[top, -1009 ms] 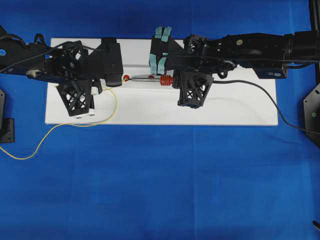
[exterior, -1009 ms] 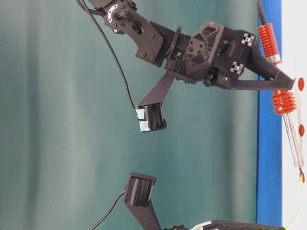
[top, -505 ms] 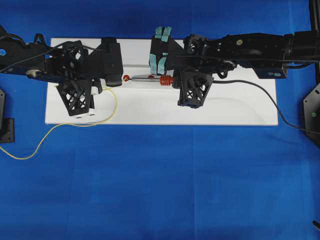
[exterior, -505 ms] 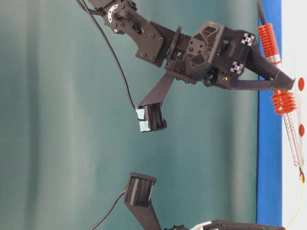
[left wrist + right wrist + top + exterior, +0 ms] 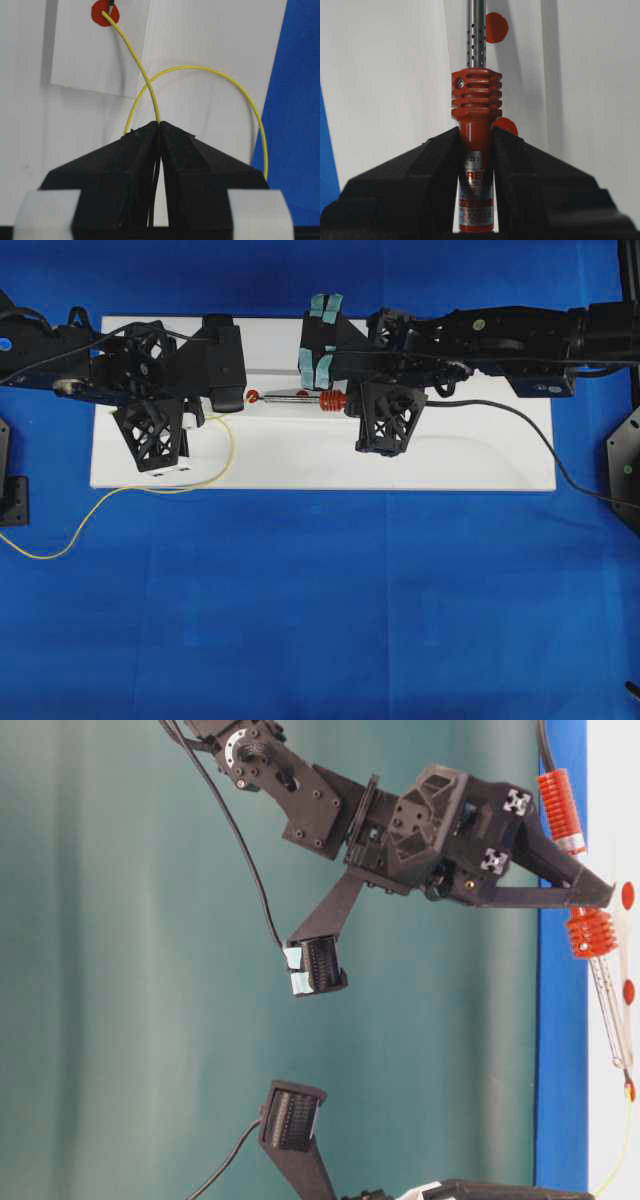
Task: Touch the tip of the soldering iron to the tip of the solder at the mark.
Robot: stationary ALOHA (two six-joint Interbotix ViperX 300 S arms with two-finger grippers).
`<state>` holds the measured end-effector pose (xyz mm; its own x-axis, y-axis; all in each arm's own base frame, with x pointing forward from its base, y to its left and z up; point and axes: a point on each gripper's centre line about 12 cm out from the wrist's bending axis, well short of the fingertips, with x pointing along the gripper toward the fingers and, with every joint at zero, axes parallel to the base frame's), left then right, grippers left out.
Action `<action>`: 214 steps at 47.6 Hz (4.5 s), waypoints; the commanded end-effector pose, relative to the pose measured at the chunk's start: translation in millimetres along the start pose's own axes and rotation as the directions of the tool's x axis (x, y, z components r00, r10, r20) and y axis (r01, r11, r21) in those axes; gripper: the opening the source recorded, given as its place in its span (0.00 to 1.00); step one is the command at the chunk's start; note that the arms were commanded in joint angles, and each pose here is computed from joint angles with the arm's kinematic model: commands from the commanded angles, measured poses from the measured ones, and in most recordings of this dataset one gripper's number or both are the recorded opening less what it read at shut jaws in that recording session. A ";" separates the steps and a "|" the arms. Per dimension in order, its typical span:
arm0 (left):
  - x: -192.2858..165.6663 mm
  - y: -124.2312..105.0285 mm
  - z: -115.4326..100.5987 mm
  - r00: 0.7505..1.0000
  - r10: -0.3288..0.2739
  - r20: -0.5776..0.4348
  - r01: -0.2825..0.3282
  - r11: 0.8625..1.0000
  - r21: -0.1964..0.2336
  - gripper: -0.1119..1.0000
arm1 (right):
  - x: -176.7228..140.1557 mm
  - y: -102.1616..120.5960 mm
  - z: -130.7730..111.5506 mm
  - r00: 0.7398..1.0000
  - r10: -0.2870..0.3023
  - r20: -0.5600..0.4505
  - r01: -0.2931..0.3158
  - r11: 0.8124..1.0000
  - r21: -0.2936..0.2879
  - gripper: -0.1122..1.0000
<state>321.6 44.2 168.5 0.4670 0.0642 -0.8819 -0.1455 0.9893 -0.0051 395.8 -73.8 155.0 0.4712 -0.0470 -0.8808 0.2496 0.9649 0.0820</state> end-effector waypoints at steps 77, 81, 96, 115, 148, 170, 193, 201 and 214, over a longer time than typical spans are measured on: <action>-57.6 1.2 -11.5 0.995 0.002 0.098 0.000 1.000 -0.020 0.12 | -16.0 1.4 11.9 0.998 0.002 0.060 -0.002 1.000 -0.006 0.16; -57.7 1.2 -11.9 0.995 0.002 0.098 0.000 1.000 -0.020 0.12 | -28.5 1.5 12.0 0.996 0.000 0.084 0.001 1.000 -0.011 0.16; -57.4 1.2 -12.4 0.995 0.002 0.097 0.000 1.000 -0.020 0.12 | -56.0 0.0 -15.3 0.996 -0.003 0.095 0.003 1.000 -0.001 0.16; -57.4 1.2 -10.4 0.994 0.002 0.110 0.000 1.000 -0.020 0.12 | -67.6 -5.4 -46.2 0.996 -0.024 0.085 0.018 0.997 0.070 0.16; -15.8 -12.0 49.4 0.996 -0.017 0.085 0.015 1.000 0.025 0.12 | -66.0 -6.8 -46.0 0.995 -0.035 0.089 0.029 0.997 0.065 0.16; 14.4 -8.8 62.6 0.997 -0.011 0.073 0.010 1.000 0.006 0.12 | -62.2 -7.5 -50.9 0.996 -0.036 0.083 0.031 0.998 0.064 0.16; 21.8 -8.7 55.8 0.999 -0.010 0.041 0.010 1.000 0.003 0.12 | -59.0 -7.6 -49.9 0.996 -0.036 0.083 0.031 0.997 0.064 0.16; 21.5 -8.7 55.7 0.999 -0.010 0.043 0.010 1.000 0.003 0.12 | -55.6 -7.1 -49.2 0.997 -0.035 0.075 0.030 0.998 0.064 0.16; 21.5 -8.7 55.5 0.999 -0.010 0.041 0.010 1.000 0.003 0.12 | -41.7 -5.5 -47.3 0.998 -0.035 0.044 0.032 0.998 0.059 0.16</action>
<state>379.3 42.7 167.9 0.4831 0.0551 -0.8738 -0.1349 0.9908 -0.0121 326.0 -64.7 159.2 0.4647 -0.0874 -0.8812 0.3225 0.9435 0.0765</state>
